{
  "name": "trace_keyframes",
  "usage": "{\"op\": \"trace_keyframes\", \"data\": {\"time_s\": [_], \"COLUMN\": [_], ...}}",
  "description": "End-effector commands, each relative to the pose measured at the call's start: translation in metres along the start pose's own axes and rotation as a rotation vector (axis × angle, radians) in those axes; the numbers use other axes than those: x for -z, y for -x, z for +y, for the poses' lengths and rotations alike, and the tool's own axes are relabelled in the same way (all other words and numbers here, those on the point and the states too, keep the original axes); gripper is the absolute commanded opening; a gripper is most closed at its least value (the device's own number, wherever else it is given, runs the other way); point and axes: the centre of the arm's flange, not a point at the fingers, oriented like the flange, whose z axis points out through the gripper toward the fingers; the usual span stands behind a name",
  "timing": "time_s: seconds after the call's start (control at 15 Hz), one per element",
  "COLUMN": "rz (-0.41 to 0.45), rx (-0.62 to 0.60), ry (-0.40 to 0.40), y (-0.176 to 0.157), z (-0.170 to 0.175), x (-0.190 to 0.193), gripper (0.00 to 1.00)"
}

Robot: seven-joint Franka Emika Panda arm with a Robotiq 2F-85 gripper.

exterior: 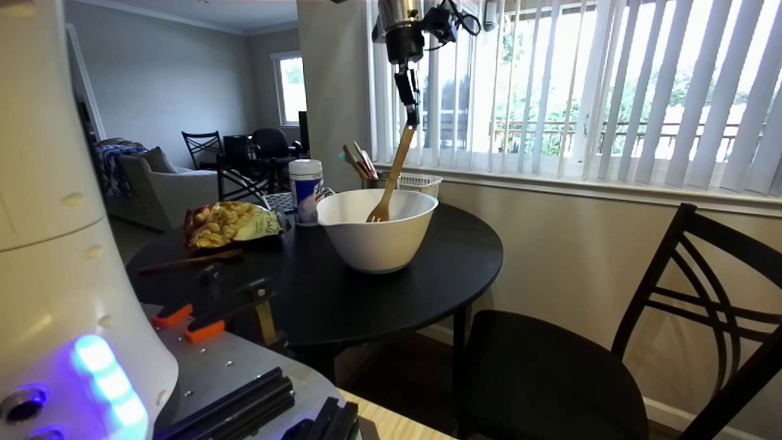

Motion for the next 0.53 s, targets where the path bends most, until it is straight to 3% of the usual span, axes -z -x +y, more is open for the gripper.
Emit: {"op": "trace_keyframes", "data": {"time_s": [0.0,0.13,0.33,0.47], "rz": [0.053,0.027,-0.108,-0.108], "rx": [0.105,0.118,0.143,0.163], "ry": [-0.026,-0.04,-0.026,-0.021], "y": [-0.002,0.0,0.0034,-0.0026], "z": [-0.018,-0.0216,-0.0249,-0.0229], "x": [0.0219,0.0233,0.0193,0.0209], "gripper": [0.05,0.05,0.05,0.05]}}
